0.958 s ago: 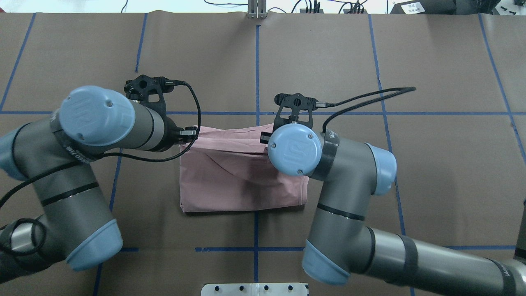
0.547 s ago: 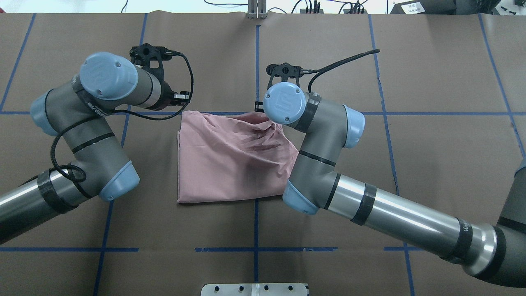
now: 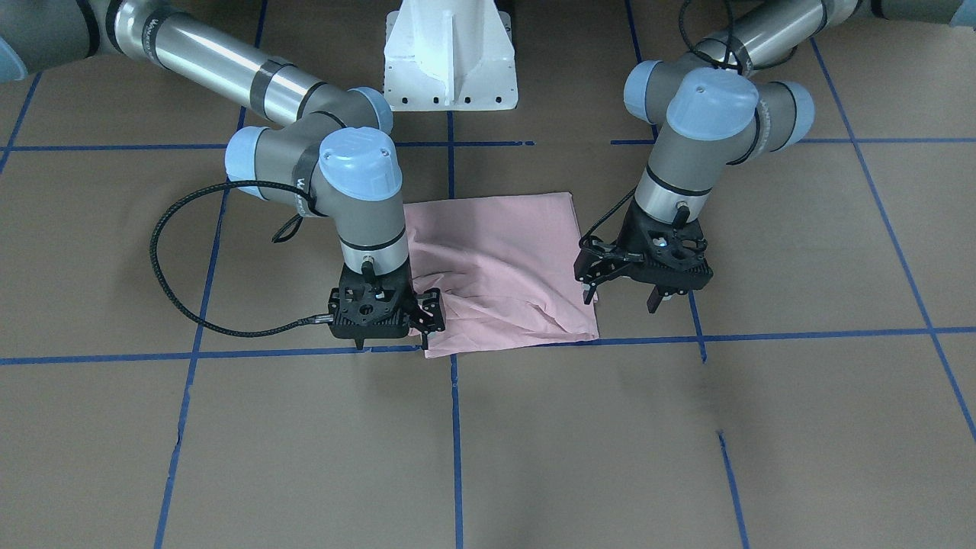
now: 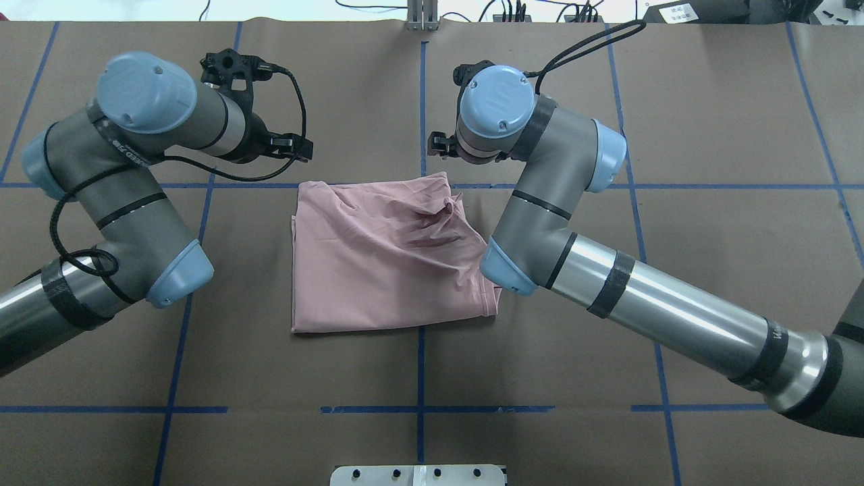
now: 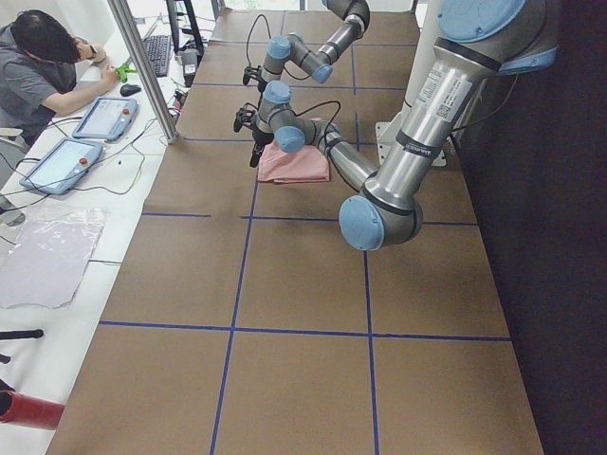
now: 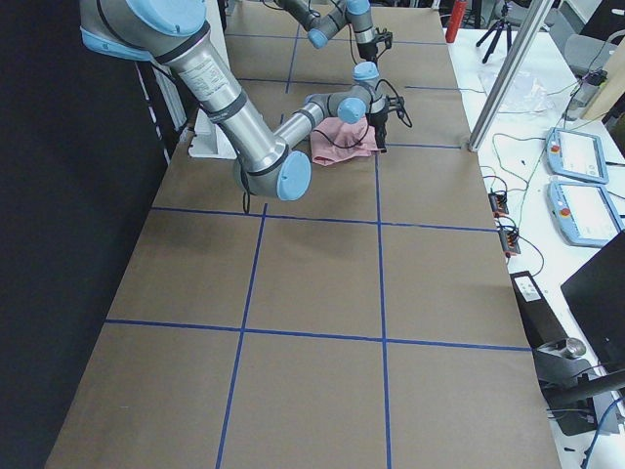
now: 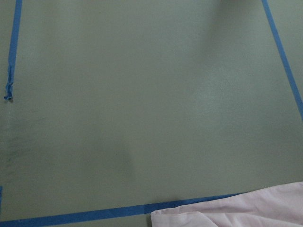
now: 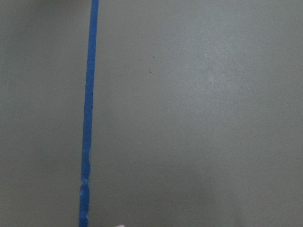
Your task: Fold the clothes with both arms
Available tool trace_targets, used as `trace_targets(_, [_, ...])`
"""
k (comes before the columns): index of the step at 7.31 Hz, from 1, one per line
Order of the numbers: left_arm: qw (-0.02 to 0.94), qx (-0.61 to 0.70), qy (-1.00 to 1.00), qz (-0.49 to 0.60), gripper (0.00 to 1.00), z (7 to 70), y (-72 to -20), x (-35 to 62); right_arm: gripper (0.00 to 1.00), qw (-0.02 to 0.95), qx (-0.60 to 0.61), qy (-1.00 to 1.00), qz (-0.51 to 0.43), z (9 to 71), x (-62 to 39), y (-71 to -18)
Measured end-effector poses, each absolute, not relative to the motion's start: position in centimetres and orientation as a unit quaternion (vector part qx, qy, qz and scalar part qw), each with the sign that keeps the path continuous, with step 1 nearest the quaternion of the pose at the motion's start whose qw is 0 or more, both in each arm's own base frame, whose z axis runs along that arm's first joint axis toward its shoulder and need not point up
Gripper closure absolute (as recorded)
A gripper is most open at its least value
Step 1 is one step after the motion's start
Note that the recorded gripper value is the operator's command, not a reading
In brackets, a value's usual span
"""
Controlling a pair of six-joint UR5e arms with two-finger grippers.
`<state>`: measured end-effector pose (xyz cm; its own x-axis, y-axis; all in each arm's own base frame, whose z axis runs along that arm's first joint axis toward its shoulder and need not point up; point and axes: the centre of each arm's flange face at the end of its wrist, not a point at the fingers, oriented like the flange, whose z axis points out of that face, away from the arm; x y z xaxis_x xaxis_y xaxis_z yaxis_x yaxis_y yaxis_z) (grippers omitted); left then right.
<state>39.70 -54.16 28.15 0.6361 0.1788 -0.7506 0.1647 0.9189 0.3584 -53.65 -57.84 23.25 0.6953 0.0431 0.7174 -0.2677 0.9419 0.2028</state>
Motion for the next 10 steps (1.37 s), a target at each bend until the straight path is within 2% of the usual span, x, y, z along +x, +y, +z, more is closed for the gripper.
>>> trace_targets(3, [0.893, 0.222, 0.383, 0.079, 0.00, 29.3, -51.8, 29.8, 0.00, 0.913, 0.139, -0.382, 0.027, 27.5, -44.3, -59.2])
trace_targets(6, [0.904, 0.243, 0.306, 0.176, 0.00, 37.4, -52.2, 13.5, 0.00, 0.928, 0.135, -0.338, -0.080, 34.2, -24.6, -57.7])
trace_targets(8, [0.911, 0.234, 0.266, 0.211, 0.00, 45.1, -51.5, 2.8, 0.00, 0.935, 0.116, -0.308, -0.134, 44.0, -10.8, -56.9])
trace_targets(10, [0.921, 0.169, 0.305, 0.174, 0.00, 54.8, -49.2, -3.8, 0.00, 0.949, 0.050, -0.289, -0.119, 56.7, -1.8, -52.0])
